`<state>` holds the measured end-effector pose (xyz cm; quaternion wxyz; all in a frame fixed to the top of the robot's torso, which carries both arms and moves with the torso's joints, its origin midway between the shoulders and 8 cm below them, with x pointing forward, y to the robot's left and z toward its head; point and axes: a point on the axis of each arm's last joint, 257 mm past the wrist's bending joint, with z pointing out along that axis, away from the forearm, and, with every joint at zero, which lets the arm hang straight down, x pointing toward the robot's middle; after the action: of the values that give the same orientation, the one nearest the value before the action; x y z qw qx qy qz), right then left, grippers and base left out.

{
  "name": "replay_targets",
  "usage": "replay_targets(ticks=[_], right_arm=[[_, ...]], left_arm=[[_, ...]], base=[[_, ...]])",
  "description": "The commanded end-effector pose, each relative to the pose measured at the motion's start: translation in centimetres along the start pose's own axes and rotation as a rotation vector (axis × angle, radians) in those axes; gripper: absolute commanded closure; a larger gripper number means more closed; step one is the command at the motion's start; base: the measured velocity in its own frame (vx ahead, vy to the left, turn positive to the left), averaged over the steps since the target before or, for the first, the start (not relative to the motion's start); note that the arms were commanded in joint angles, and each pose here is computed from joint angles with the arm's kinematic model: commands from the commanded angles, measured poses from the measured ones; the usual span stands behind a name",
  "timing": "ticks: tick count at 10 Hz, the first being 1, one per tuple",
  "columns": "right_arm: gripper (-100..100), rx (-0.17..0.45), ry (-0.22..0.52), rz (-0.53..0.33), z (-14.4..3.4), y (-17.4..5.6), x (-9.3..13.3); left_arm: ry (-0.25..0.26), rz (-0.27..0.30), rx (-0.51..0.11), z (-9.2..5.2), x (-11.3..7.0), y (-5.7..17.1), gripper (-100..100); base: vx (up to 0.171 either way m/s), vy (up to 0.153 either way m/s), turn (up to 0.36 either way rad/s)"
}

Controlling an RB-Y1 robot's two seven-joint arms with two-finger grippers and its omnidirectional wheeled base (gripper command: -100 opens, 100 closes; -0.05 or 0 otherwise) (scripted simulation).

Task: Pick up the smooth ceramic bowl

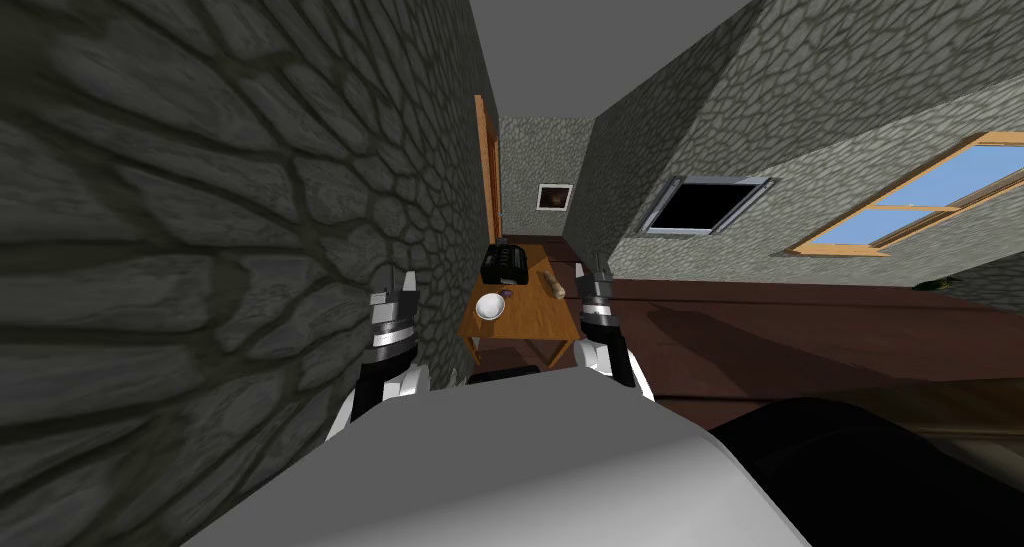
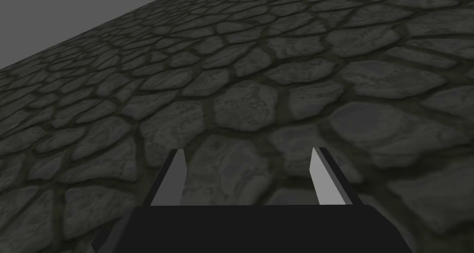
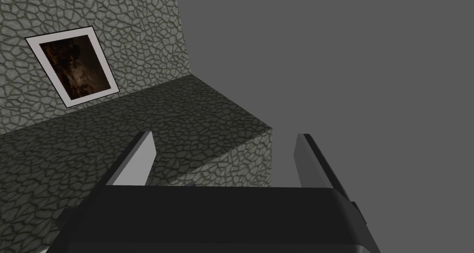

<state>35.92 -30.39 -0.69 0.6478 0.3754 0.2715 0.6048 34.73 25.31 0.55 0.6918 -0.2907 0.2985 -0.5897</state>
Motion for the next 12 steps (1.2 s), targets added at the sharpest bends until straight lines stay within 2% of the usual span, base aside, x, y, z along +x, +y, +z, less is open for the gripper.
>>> replay_targets(ticks=[1, 5, 6, 8, 9, 10, 11, 12], right_arm=[[0, 0.000, 0.000, 0.000, 0.0, 0.0, 0.0], [0, 0.000, 0.000, 0.000, 0.0, 0.0, 0.0], [0, 0.000, 0.000, 0.000, 0.0, 0.0, 0.0], [0, 0.000, 0.000, 0.000, 0.0, 0.0, 0.0], [0, 0.000, 0.000, 0.000, 0.0, 0.0, 0.0], [0, 0.000, 0.000, 0.000, 0.0, 0.0, 0.0], [0, 0.000, 0.000, 0.000, 0.0, 0.0, 0.0], [0, 0.000, 0.000, 0.000, 0.0, 0.0, 0.0]], left_arm=[[0.028, 0.018, -0.051, -0.1, -0.1, 1.6, -100], [0.052, 0.051, -0.162, -0.4, -1.1, 5.3, -100], [0.051, 0.051, -0.170, -0.4, -1.1, 5.5, -100], [0.053, 0.070, -0.238, -0.7, -1.9, 7.8, -100], [0.052, 0.070, -0.249, -0.7, -2.0, 8.0, -100], [0.050, 0.080, -0.292, -0.9, -2.5, 9.4, -100], [0.050, 0.080, -0.292, -0.9, -2.5, 9.4, -100], [0.046, 0.089, -0.335, -1.2, -3.1, 10.8, -100]], base=[[-0.012, -0.013, -0.058], [-0.021, -0.030, -0.051], [-0.007, -0.021, -0.012], [-0.005, -0.027, -0.049], [-0.006, -0.026, -0.024], [-0.012, -0.026, -0.048], [-0.009, -0.022, -0.023], [-0.005, -0.027, -0.050]])
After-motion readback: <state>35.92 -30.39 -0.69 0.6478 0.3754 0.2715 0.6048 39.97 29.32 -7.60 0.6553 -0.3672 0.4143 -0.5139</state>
